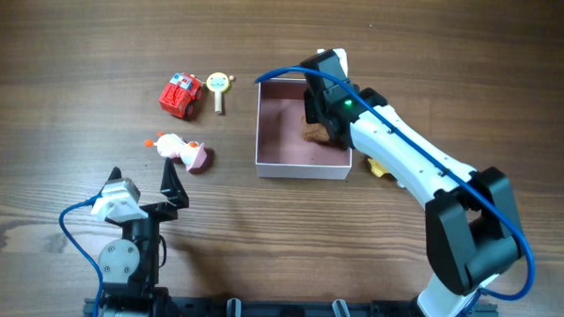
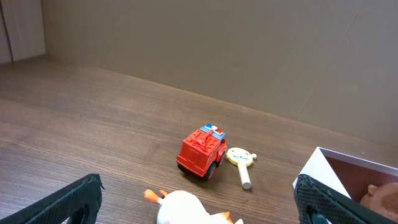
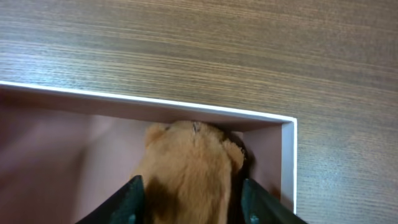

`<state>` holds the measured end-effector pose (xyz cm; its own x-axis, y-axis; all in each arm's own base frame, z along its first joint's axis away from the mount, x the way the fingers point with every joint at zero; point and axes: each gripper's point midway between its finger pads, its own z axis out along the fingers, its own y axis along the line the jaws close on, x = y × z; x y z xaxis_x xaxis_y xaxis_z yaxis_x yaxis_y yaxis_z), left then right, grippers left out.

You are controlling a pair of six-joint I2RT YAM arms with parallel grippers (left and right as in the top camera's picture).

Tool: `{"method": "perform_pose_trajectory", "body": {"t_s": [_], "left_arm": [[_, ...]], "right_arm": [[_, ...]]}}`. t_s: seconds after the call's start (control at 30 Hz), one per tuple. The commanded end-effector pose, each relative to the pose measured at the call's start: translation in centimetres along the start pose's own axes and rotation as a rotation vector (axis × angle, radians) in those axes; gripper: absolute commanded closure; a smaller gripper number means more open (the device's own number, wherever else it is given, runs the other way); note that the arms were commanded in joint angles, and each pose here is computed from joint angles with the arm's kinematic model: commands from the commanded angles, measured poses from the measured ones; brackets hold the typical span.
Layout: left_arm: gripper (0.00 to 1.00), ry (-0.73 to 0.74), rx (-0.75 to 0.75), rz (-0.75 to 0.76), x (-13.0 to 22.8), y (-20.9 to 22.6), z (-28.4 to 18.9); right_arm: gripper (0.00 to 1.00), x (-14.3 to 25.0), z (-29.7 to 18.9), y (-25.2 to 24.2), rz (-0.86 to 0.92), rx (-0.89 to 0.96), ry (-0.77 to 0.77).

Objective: Pack container
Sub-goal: 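Lower the teddy bear into the box and adjust it with right gripper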

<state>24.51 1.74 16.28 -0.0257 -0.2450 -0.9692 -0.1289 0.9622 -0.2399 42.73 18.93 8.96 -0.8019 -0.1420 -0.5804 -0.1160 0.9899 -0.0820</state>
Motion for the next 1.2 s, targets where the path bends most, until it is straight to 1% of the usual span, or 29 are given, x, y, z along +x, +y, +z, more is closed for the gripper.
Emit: {"method": "perform_pose_trajectory", "body": {"t_s": [0.0, 0.07, 0.13, 0.3, 0.53, 0.73, 1.17], "left_arm": [[0.0, 0.004, 0.015, 0.02, 0.3, -0.2, 0.0], [0.0, 0.004, 0.015, 0.02, 0.3, -0.2, 0.0], [0.0, 0.004, 0.015, 0.02, 0.3, -0.2, 0.0], [0.0, 0.004, 0.015, 0.02, 0.3, -0.2, 0.0], [0.0, 0.004, 0.015, 0.02, 0.3, -0.2, 0.0], [0.0, 0.004, 0.015, 0.02, 0.3, -0.2, 0.0], [0.0, 0.004, 0.015, 0.02, 0.3, -0.2, 0.0]], "right_arm": [[0.68, -2.9, -3.6, 1.9, -0.079, -0.036, -0.108], [0.85, -2.9, -4.4, 3.2, -0.113, -0.058, -0.124], [0.96, -2.4, -4.7, 4.3, -0.135, -0.076, -0.117], [0.96, -0.7, -4.4, 5.0, -0.17, -0.077, -0.081], [0.96, 0.9, -1.4, 5.3, -0.184, -0.059, -0.031], [0.96, 1.7, -0.4, 5.2, -0.194, -0.045, -0.006], [0.96, 2.6, 0.4, 2.5, -0.188, 0.017, 0.058]]}}
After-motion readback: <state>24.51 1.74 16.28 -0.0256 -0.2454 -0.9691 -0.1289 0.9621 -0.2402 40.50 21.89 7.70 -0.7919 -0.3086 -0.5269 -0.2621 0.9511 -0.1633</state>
